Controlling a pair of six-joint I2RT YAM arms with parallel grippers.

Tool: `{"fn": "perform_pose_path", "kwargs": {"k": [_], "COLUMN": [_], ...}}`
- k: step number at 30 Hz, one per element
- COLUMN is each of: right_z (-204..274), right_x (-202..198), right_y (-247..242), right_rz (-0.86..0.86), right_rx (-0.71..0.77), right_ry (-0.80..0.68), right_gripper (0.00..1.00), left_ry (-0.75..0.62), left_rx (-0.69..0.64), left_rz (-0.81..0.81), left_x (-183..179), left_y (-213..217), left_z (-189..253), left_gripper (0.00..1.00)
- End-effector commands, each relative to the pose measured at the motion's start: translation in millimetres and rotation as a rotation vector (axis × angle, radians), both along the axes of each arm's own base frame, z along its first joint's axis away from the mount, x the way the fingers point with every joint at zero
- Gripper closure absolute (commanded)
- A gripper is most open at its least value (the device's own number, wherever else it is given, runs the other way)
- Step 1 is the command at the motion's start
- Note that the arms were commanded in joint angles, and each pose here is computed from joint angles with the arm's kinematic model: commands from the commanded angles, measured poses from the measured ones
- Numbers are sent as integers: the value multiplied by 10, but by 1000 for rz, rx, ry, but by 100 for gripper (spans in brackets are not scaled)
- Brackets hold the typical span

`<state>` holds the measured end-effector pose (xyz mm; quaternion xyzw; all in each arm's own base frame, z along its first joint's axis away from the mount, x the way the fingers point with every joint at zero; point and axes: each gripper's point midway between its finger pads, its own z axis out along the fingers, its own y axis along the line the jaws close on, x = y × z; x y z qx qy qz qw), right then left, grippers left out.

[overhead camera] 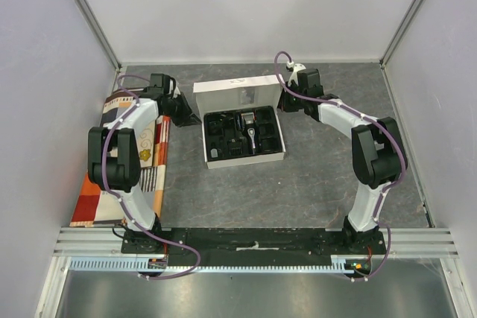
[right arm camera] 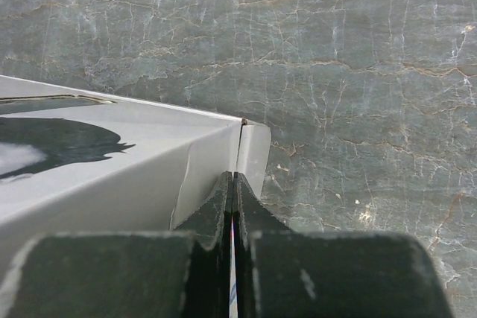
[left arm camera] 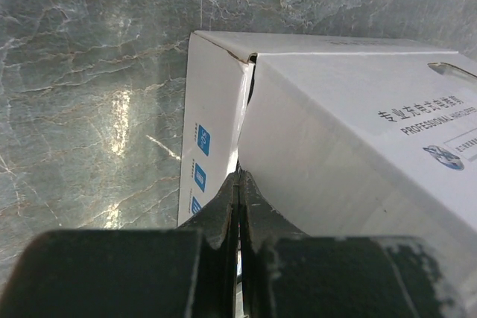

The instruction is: Sort the hair-cutting tools

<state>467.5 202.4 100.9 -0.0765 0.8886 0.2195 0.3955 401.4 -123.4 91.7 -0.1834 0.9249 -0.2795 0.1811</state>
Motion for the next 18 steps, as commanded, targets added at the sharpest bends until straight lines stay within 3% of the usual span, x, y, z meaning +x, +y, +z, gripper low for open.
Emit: {"fn": "perform_pose_path", "kwargs": {"k": [1,18], "right_z": [251,21], "right_x": [-36,-197], "right_y": [104,118], "right_rz": [33,34], "right_rx": [14,-10], "right_ry": [-68,-38], "right_gripper": [100,100], "left_ry": [-88,-69], "left_rx": [-28,19], "left_rz": [-43,-39], "left_x": [17,-62], "left_y": [-116,-72], "left_z": [222,86], "left_gripper": [98,98]}}
